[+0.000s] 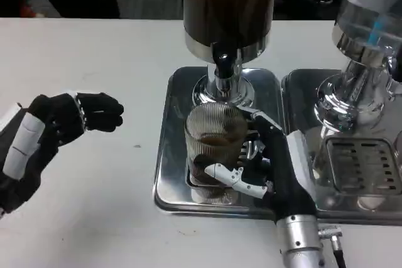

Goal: Grasp the cup under the faucet to collect the drink, then remove the cup.

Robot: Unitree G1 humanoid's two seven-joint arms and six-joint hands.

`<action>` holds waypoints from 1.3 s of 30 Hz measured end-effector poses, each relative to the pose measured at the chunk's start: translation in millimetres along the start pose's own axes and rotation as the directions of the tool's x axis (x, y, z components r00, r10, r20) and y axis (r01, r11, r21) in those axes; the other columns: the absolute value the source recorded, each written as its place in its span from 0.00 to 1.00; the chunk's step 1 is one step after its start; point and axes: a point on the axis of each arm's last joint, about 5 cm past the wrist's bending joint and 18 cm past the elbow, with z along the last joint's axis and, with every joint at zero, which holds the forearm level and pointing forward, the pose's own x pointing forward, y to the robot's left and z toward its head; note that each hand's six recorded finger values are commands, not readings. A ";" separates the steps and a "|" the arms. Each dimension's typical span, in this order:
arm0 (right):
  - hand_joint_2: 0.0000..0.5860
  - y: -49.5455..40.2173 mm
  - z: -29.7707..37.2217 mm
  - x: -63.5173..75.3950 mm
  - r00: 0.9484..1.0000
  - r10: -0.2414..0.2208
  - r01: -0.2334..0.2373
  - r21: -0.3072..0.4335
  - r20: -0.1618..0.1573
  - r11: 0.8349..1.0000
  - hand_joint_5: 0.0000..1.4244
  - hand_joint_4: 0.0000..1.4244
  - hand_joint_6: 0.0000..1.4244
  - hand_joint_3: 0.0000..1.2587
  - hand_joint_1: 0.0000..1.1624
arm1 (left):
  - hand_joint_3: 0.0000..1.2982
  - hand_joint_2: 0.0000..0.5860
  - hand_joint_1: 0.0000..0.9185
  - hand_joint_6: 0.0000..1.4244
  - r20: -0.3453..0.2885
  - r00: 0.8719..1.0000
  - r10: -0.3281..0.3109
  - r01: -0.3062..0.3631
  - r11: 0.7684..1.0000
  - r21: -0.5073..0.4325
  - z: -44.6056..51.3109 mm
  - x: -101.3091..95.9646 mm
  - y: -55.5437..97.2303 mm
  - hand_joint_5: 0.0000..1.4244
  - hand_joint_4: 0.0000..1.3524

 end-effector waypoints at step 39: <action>0.22 -29.0 10.2 -38.7 0.981 -0.182 0.180 0.033 0.067 0.983 0.73 0.60 0.95 0.61 0.80 | 0.38 0.17 0.00 0.27 0.006 0.986 -0.165 0.163 0.980 0.118 4.2 24.7 -7.1 0.26 0.27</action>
